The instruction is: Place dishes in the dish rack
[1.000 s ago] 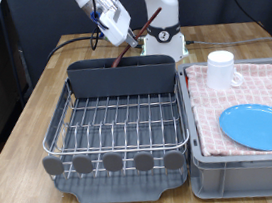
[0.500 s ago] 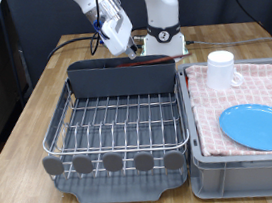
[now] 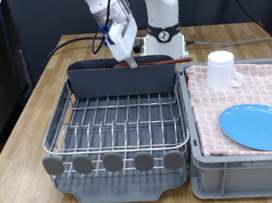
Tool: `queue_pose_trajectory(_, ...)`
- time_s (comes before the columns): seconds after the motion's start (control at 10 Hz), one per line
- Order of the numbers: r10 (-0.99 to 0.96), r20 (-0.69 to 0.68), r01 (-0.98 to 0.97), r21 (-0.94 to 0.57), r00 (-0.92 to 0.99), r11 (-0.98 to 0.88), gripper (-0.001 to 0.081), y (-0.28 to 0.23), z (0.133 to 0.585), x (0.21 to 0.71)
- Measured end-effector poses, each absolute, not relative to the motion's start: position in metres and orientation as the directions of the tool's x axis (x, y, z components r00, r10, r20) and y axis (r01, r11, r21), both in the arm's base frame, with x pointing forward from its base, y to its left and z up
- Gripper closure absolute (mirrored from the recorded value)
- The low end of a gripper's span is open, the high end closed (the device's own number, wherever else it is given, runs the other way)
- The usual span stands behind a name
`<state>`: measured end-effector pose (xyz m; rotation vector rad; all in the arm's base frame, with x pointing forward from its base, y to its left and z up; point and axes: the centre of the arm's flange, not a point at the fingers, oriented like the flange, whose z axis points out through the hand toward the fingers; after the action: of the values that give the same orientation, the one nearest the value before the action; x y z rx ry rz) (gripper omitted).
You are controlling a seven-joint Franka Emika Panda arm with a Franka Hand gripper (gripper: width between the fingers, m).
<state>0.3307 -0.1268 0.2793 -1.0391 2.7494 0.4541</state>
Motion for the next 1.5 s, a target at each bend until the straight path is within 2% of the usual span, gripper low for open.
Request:
queue_pose_trajectory(0.5,-0.625,-0.105,-0.633,0.095,-0.774,0.768,0.0003,-0.104,0.298,0.343)
queue_pose_trajectory(1.2,-0.651,-0.062,-0.654,0.064,-0.757,0.754,0.0003,-0.062,0.36,0.342)
queue_pose_trajectory(1.5,-0.711,-0.034,-0.711,0.05,-0.703,0.701,0.0003,-0.055,0.357,0.347)
